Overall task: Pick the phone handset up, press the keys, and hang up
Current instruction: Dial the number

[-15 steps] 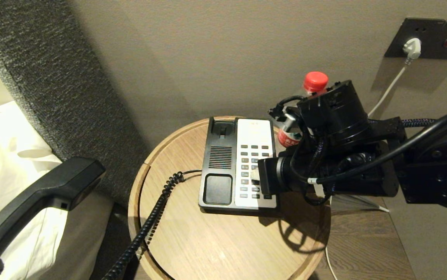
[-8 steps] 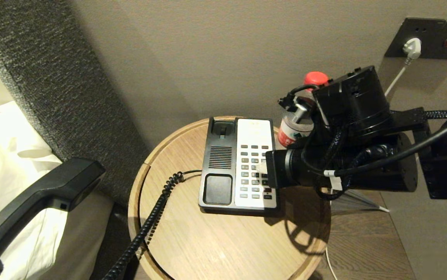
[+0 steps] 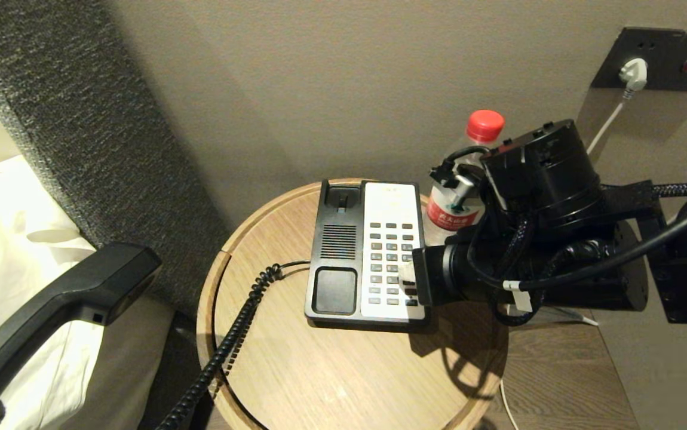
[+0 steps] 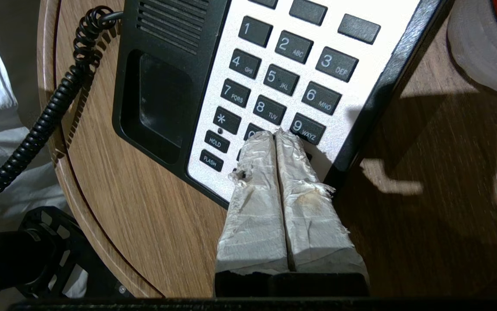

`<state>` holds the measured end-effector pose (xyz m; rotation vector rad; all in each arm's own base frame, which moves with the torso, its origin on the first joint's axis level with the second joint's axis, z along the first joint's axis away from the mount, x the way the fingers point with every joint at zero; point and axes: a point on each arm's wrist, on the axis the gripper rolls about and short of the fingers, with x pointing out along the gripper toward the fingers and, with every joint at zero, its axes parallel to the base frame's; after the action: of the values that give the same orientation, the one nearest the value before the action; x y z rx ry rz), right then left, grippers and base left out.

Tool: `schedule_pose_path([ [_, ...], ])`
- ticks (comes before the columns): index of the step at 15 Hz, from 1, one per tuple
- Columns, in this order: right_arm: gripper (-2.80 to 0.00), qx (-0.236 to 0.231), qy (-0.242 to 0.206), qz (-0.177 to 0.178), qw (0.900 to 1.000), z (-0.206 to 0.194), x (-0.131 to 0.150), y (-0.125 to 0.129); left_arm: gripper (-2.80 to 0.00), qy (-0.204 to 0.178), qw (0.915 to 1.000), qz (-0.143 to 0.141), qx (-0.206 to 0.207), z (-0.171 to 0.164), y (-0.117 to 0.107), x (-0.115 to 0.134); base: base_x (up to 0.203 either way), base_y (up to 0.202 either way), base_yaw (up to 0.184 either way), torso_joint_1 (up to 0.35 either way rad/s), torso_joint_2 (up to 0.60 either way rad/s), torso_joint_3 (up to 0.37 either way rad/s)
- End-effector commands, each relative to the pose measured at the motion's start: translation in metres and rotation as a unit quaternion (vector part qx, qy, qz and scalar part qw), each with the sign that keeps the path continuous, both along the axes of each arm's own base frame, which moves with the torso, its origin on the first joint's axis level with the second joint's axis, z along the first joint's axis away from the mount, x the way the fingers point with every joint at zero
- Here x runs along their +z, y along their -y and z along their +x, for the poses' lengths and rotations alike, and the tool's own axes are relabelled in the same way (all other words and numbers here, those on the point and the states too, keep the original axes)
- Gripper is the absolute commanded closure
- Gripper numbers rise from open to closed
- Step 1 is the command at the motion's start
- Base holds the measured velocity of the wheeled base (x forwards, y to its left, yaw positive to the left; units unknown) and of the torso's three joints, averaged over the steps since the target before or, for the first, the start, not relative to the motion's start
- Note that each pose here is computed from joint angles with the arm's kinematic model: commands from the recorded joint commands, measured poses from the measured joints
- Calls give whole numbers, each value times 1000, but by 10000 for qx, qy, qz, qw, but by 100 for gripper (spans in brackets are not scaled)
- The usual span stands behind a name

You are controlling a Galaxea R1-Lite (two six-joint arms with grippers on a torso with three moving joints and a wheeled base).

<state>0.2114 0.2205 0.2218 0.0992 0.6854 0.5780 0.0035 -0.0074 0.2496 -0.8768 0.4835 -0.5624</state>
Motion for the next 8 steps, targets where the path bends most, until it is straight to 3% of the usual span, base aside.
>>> schedule_pose_path([
  [1, 0, -5, -36, -22, 10000, 1, -2, -1, 0, -43, 10000, -10, -3, 0, 0, -1, 0, 0, 0, 0, 0, 0],
  [8, 0, -3, -75, -47, 10000, 4, -6, -4, 0, -40, 10000, -11, -3, -1, 0, -2, 0, 0, 0, 0, 0, 0],
])
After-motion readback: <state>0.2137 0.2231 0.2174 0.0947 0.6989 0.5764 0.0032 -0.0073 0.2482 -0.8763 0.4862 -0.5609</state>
